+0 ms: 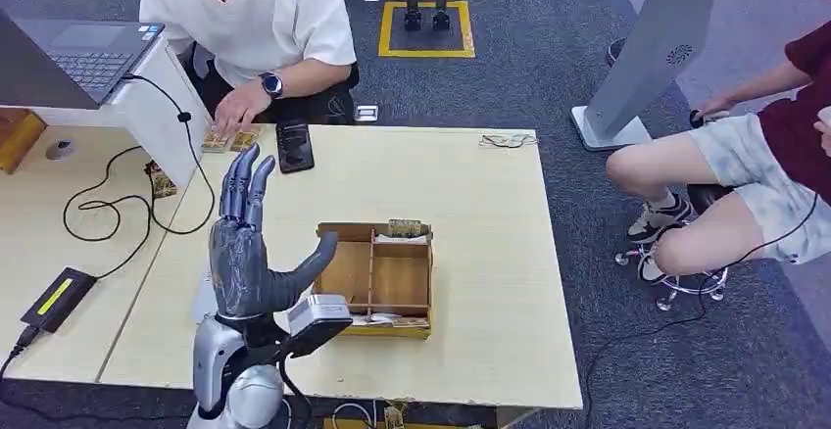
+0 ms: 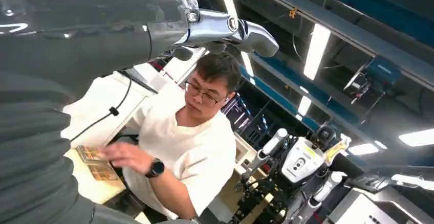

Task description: Pass the card to the sensor for recognition and then transmit it.

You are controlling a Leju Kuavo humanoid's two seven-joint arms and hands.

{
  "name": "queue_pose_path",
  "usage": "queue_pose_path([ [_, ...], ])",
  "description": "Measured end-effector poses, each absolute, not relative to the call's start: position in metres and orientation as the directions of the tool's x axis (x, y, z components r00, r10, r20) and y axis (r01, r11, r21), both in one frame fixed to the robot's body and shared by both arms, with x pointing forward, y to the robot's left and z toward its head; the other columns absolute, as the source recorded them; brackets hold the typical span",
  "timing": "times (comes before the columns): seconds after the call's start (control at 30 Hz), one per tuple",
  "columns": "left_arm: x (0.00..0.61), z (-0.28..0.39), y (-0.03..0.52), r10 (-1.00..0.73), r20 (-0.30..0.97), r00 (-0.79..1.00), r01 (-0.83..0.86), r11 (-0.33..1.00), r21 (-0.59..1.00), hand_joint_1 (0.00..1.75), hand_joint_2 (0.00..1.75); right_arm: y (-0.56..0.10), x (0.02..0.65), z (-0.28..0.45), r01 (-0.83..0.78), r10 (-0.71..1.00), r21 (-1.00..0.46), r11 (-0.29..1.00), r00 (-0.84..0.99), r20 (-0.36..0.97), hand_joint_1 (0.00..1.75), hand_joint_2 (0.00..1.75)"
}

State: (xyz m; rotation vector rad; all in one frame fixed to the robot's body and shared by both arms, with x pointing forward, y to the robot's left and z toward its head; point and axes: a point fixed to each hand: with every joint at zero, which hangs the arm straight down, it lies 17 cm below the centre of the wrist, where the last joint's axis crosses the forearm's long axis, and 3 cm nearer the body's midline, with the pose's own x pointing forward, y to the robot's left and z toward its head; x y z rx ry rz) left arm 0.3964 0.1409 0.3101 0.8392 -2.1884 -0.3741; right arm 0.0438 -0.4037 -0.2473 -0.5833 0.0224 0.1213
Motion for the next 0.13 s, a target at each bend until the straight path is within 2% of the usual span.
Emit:
queue_pose_path([
  [0.13, 0.3935, 0.309, 0.1418, -0.659, 0.554, -0.508, -0.445, 0.752, 0.487, 0.0, 1.75, -0.4005, 0.0414, -0.2479, -0.118, 0.098, -0.541, 0.832, 0.993, -0.065, 0.0, 0.0],
])
